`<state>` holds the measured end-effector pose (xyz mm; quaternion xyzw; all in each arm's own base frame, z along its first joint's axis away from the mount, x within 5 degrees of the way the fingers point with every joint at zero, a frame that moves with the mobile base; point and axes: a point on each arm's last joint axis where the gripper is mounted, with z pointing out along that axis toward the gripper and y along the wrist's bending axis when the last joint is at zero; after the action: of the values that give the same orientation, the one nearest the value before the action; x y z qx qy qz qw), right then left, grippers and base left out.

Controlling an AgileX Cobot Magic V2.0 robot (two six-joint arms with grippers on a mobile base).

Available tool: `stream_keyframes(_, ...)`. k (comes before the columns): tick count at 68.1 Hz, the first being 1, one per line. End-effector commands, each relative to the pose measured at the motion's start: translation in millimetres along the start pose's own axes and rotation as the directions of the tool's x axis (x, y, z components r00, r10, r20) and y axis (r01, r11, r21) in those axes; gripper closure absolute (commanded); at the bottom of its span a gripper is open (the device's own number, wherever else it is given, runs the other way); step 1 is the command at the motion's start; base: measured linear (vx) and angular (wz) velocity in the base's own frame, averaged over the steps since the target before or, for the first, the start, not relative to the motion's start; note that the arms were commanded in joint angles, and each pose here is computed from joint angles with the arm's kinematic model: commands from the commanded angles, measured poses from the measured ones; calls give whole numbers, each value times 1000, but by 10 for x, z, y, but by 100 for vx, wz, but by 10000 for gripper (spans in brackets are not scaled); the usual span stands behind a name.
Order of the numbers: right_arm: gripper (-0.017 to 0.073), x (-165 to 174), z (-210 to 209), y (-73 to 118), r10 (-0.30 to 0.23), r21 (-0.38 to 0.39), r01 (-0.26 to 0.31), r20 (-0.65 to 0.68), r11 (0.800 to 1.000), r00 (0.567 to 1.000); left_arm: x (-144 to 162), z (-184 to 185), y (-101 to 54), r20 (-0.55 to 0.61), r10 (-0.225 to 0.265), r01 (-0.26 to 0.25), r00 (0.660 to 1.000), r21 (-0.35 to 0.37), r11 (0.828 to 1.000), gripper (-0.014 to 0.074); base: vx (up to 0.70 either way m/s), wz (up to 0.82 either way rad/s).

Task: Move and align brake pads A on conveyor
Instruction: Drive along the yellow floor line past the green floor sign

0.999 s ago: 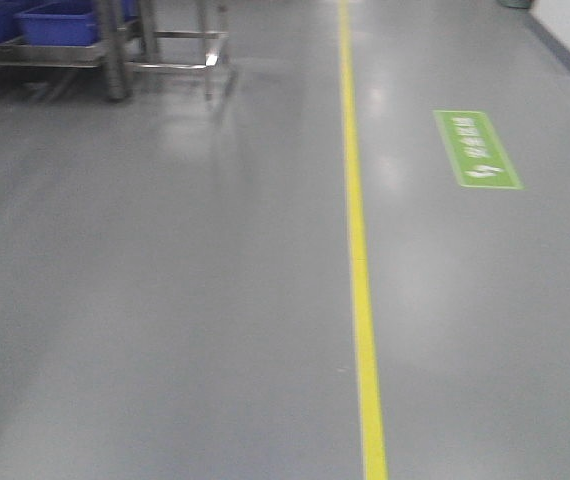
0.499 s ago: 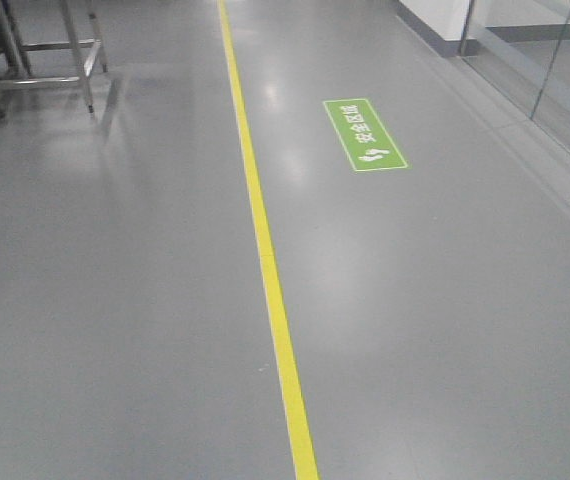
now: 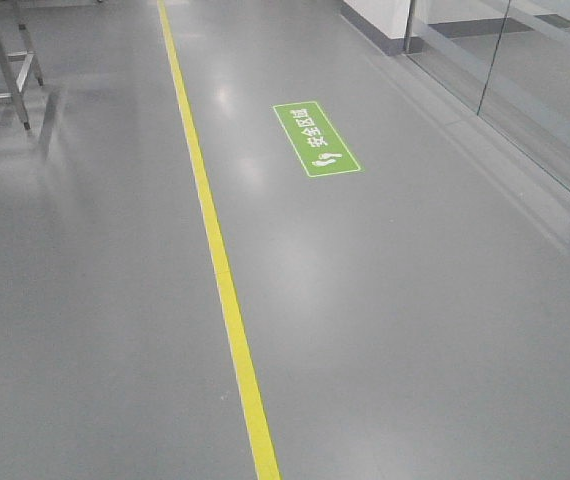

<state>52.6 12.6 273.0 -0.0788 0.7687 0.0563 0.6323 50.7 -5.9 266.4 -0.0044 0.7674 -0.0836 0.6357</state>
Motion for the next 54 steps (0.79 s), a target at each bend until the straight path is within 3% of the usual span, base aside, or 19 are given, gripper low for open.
stream_keyframes(1,127,-145,-16,-14,-8,17,7,85,1000,996,-141,-12,-23,85,-5,4,996,16,1000,242,26,-9)
stream_keyframes(23,127,-145,-16,-14,-8,17,7,85,1000,996,-141,-12,-23,85,-5,4,996,16,1000,242,34,11)
stream_keyframes(54,127,-145,-16,-14,-8,17,7,85,1000,996,-141,-12,-23,85,-5,4,996,16,1000,242,47,38)
